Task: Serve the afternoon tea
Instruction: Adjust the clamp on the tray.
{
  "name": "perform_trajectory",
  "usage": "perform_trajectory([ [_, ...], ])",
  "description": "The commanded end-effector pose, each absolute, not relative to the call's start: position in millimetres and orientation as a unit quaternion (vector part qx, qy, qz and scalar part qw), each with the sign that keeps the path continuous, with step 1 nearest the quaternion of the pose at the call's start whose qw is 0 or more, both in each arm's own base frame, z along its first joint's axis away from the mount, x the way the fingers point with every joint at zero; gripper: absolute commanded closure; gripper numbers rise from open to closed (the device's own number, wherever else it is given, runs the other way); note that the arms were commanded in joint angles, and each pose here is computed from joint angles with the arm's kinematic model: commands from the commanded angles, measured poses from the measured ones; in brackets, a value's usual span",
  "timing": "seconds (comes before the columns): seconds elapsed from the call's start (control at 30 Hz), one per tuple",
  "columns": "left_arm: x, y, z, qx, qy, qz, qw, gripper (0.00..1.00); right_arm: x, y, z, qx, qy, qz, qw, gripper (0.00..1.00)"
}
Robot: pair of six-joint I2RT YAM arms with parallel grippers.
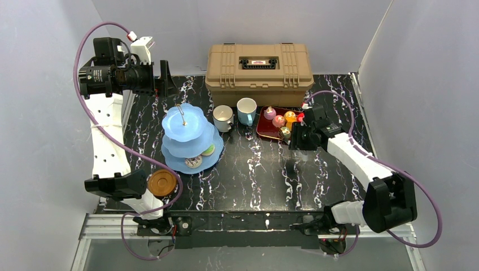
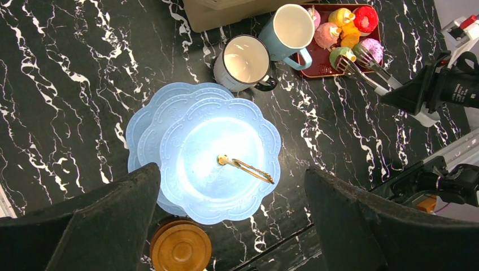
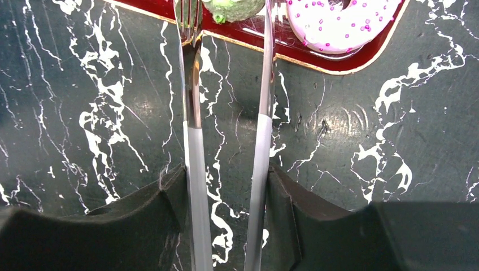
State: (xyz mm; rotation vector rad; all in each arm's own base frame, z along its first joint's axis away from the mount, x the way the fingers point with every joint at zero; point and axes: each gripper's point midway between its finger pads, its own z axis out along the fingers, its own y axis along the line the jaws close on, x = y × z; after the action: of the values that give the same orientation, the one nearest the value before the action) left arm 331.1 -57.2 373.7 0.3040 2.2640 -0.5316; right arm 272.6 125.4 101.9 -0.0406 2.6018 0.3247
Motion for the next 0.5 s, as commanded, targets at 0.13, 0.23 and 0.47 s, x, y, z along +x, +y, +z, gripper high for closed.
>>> perform_trajectory([
  [0.13,322,-61,380,0.123,0.884,-0.222,0.393,0.03,283,123,96,-0.024,0.957,0.108,0.269,0.63],
  [0.23,322,-60,380,0.123,0.884,-0.220,0.394,0.03,286,124,102,-0.026,0.955,0.111,0.275,0.75],
  [0.47,322,-60,380,0.124,0.884,-0.218,0.396,0.03,290,128,130,-0.028,0.946,0.124,0.299,0.98],
])
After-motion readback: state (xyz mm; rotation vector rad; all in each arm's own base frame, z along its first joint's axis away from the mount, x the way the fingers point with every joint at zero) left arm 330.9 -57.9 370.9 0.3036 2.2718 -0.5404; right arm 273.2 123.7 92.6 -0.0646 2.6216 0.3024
